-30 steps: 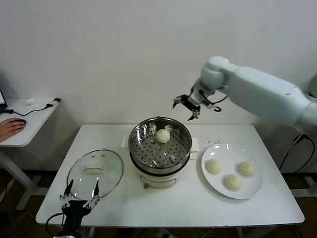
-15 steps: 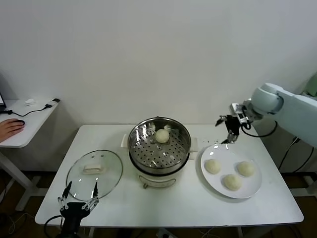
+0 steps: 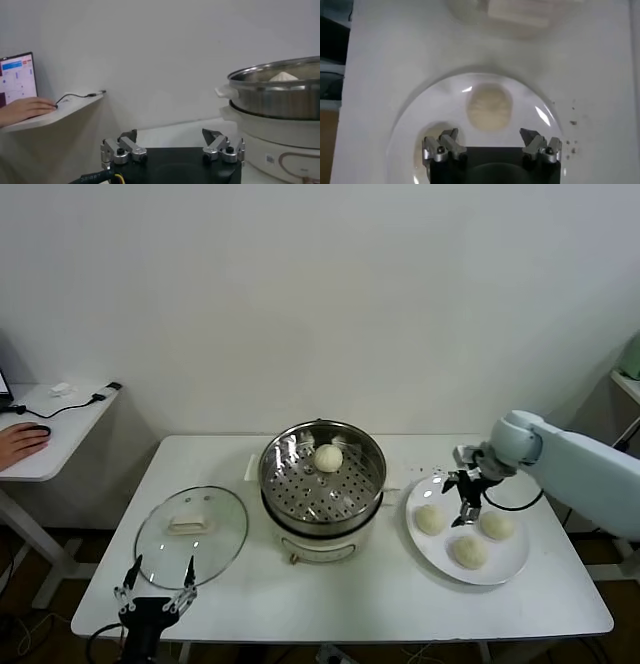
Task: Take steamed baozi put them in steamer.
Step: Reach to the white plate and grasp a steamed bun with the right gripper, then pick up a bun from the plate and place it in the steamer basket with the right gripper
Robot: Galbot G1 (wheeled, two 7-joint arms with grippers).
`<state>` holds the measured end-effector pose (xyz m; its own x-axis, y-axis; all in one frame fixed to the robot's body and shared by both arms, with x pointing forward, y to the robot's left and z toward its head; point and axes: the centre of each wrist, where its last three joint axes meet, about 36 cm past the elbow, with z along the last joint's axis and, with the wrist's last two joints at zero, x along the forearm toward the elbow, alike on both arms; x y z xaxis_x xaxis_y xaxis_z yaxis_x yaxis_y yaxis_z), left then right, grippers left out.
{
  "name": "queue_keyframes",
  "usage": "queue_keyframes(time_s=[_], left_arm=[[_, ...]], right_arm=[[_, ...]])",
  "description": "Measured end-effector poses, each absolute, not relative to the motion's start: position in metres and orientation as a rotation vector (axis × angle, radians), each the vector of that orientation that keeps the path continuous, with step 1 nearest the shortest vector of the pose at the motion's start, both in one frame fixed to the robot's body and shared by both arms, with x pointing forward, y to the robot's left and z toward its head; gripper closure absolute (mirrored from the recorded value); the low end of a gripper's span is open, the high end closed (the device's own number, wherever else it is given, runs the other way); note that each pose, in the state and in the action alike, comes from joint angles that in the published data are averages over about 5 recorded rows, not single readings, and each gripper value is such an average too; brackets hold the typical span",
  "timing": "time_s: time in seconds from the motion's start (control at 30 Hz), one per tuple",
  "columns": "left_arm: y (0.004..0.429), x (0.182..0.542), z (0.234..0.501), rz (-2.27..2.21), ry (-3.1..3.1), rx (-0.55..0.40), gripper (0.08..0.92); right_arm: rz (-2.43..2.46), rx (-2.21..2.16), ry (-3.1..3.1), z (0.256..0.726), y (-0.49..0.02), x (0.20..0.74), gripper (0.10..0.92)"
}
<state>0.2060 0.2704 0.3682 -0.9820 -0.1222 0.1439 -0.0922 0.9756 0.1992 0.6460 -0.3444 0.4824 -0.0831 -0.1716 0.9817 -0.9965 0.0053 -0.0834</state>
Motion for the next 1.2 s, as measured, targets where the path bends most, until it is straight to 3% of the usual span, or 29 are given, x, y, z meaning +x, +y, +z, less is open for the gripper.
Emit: queue_keyframes(time_s=[0.37, 0.63, 1.0, 1.2], left_arm=[[0.273, 0.204, 0.362, -0.294, -2.957, 0.167, 0.177], [0.273, 0.203, 0.361, -0.299, -2.954, 0.167, 0.177], [0.271, 0.202, 0.361, -0.296, -2.953, 0.163, 0.177], [0.271, 0.201, 0.362, -0.296, -2.952, 0.161, 0.177]], right_arm=[[1.164, 1.285, -1.376, 0.45, -0.329, 0.657, 0.202], [1.156, 1.281, -1.375, 0.443, -0.325, 0.662, 0.339], [1.136, 1.278, -1.398, 0.449, -0.33, 0.665, 0.41], [1.144, 1.269, -1.437, 0.48, -0.339, 0.67, 0.42]])
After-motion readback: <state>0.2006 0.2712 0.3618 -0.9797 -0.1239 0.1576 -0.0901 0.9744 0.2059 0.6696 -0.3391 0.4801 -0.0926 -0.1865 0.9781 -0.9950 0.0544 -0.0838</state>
